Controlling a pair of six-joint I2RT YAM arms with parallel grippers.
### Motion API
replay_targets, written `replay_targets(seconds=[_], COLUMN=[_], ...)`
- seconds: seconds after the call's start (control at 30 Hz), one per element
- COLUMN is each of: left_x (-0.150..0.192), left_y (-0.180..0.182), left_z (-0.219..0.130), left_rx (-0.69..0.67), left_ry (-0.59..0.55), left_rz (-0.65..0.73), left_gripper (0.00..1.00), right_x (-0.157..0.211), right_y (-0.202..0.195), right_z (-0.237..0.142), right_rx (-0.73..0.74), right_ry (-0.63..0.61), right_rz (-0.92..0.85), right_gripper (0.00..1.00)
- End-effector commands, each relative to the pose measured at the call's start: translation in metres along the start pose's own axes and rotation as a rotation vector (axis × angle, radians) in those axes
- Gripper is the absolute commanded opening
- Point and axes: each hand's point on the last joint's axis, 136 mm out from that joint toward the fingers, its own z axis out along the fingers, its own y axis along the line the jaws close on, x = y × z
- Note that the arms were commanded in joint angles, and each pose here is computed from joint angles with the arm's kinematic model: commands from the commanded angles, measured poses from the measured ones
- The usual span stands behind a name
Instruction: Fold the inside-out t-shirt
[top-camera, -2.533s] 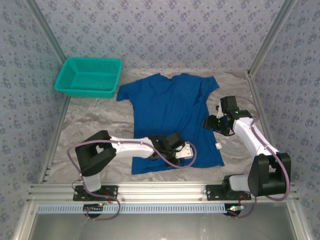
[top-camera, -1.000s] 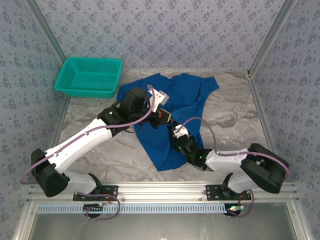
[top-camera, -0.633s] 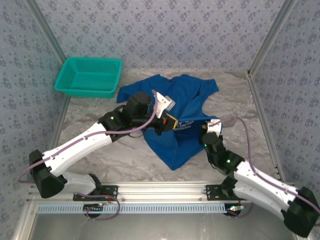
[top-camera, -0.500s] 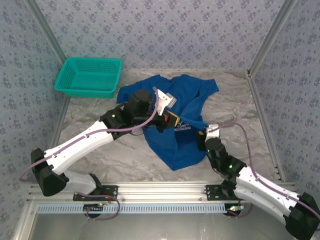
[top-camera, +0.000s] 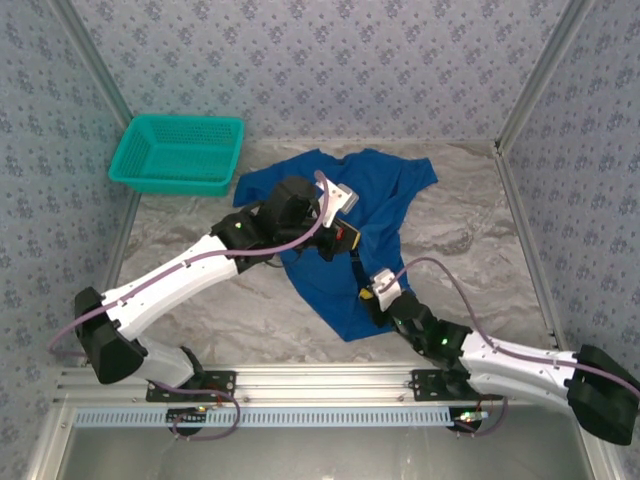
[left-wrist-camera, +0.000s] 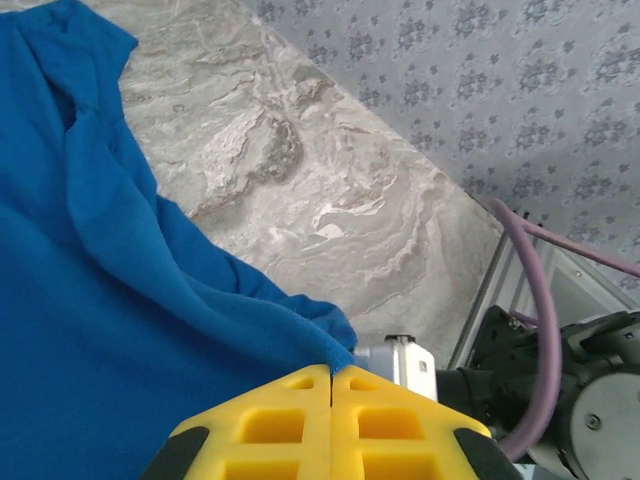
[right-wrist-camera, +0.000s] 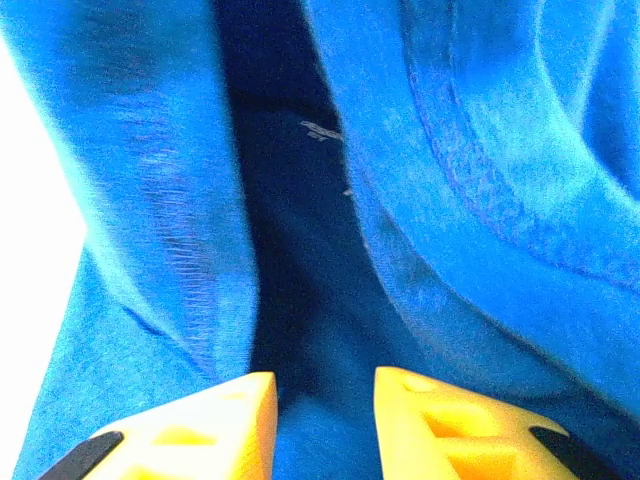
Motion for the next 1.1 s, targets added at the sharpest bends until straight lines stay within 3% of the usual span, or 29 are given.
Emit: replay_targets(seconds=[0.0,0.33,0.67,1.07], left_x=[-0.007,-0.007,0.003,-0.023], left_y=[0.0,-0.005,-0.012,-0.023], left_z=[-0.002,-0.009,-0.009,-0.016], left_rx=[-0.013,0.007,0.055,0.069], left_ry=[-0.008,0.009,0.042,-0.043], left_rz=[0.022,0.047,0.068,0.064], left_gripper=[0.0,0.0,0.0,0.0], right_x=[-0.016,-0.002,-0.008,-0.013], right_y=[-0.001,-0.025,-0.046,0.007], right_z=[0.003,0.031,0.076,0.123], right_rx=[0.037,0.193,0.237,0.15], right_ry=[-0.029,0.089,0.133,0.131], right_rz=[-0.082,-0.197,-0.146,-0.183], right_gripper=[0.31,0.25,0.24,0.25])
